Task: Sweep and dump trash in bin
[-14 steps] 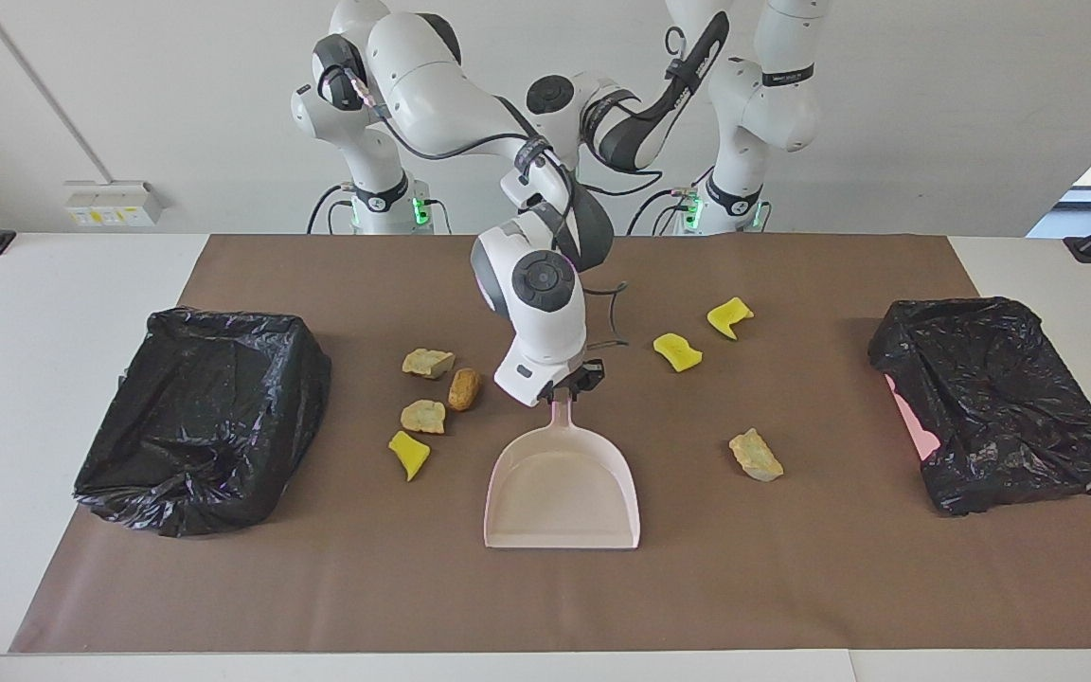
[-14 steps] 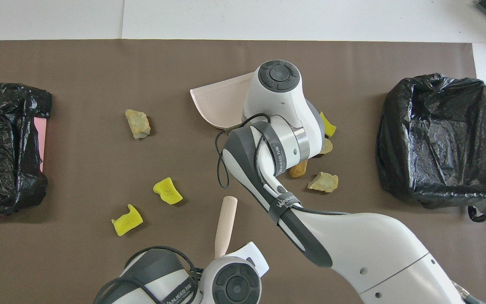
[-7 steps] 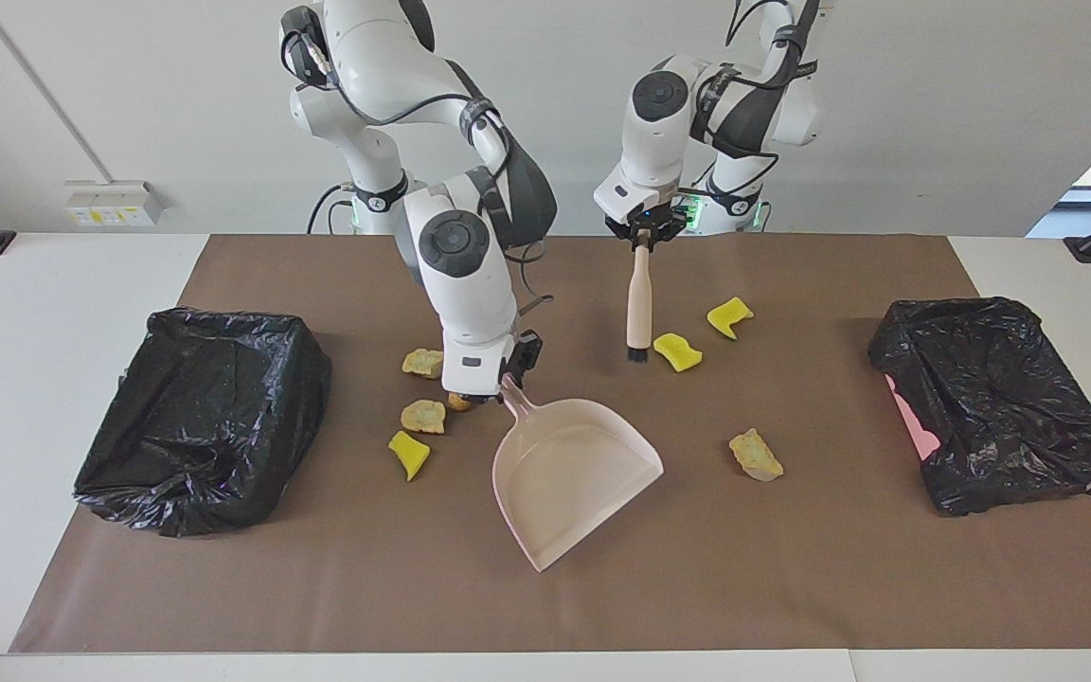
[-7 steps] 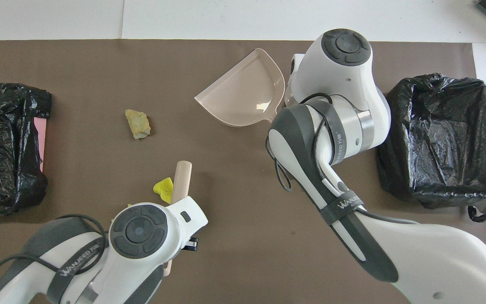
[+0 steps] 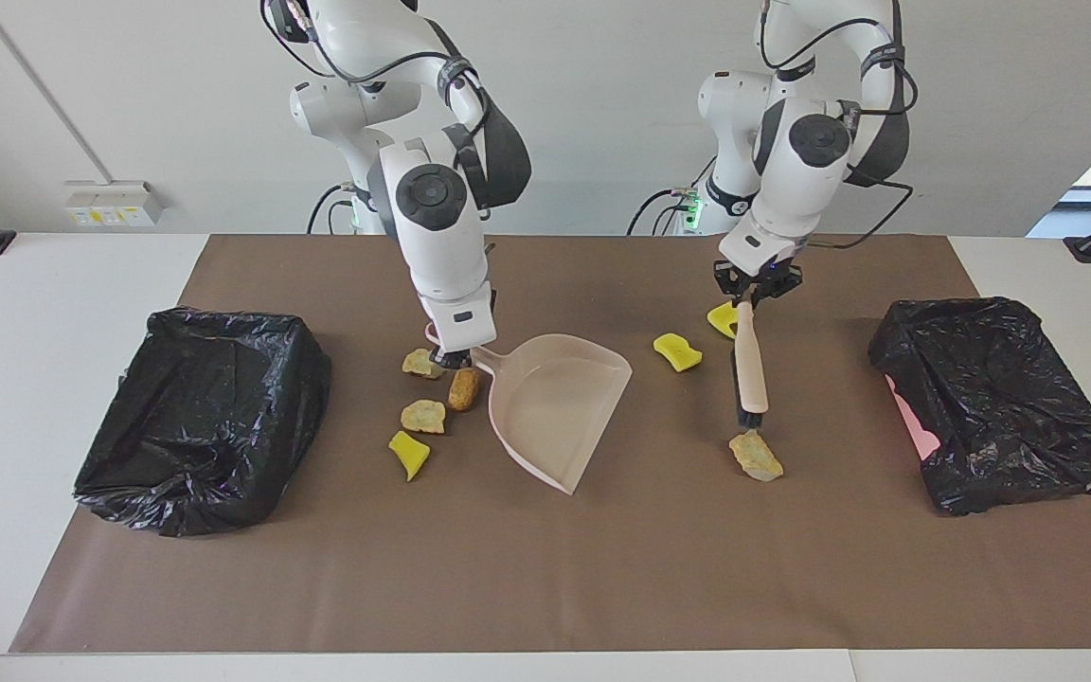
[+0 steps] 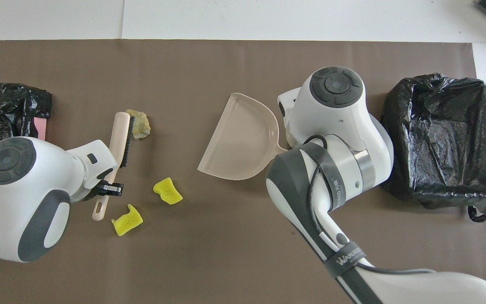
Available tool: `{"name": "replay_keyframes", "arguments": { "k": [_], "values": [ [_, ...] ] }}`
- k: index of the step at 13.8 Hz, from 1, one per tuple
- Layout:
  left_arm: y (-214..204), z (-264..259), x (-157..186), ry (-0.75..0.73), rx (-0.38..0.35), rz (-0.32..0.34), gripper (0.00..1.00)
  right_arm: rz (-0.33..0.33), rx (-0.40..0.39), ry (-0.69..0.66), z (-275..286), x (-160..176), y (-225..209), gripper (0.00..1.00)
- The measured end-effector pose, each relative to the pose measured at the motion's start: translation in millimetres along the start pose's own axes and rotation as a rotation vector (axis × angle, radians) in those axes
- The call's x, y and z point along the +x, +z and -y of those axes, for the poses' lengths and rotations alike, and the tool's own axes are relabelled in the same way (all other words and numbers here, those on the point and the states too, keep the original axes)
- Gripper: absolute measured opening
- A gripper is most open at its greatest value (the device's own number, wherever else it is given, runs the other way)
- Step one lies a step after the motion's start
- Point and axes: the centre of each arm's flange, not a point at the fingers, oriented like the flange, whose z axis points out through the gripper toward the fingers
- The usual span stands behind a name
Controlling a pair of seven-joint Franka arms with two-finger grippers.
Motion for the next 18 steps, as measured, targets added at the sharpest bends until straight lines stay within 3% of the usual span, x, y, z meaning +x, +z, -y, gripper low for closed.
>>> {"name": "replay_keyframes", "arguments": {
  "k": [4, 9, 14, 18],
  "values": [
    [8.6, 41.3, 52.8, 0.013, 0.052, -0.021, 0.26, 0.052, 0.019, -0.155, 34.7, -17.1, 26.2, 0.33],
    [46.0, 71.2, 90.7, 0.054, 0.055, -0.034, 0.26, 0.042, -0.025, -0.23, 70.4, -11.4, 56.6, 0.33],
    [64.1, 59.8, 89.4, 0.278, 0.046, 0.015, 0.26, 0.056, -0.049, -0.241, 90.3, -5.7, 79.7, 0.33],
    [62.0, 53.3, 70.0, 0.431, -0.007, 0.147, 0.26, 0.084, -0.073, -0.203, 112.1, 10.7, 95.1, 0.33]
  ]
}}
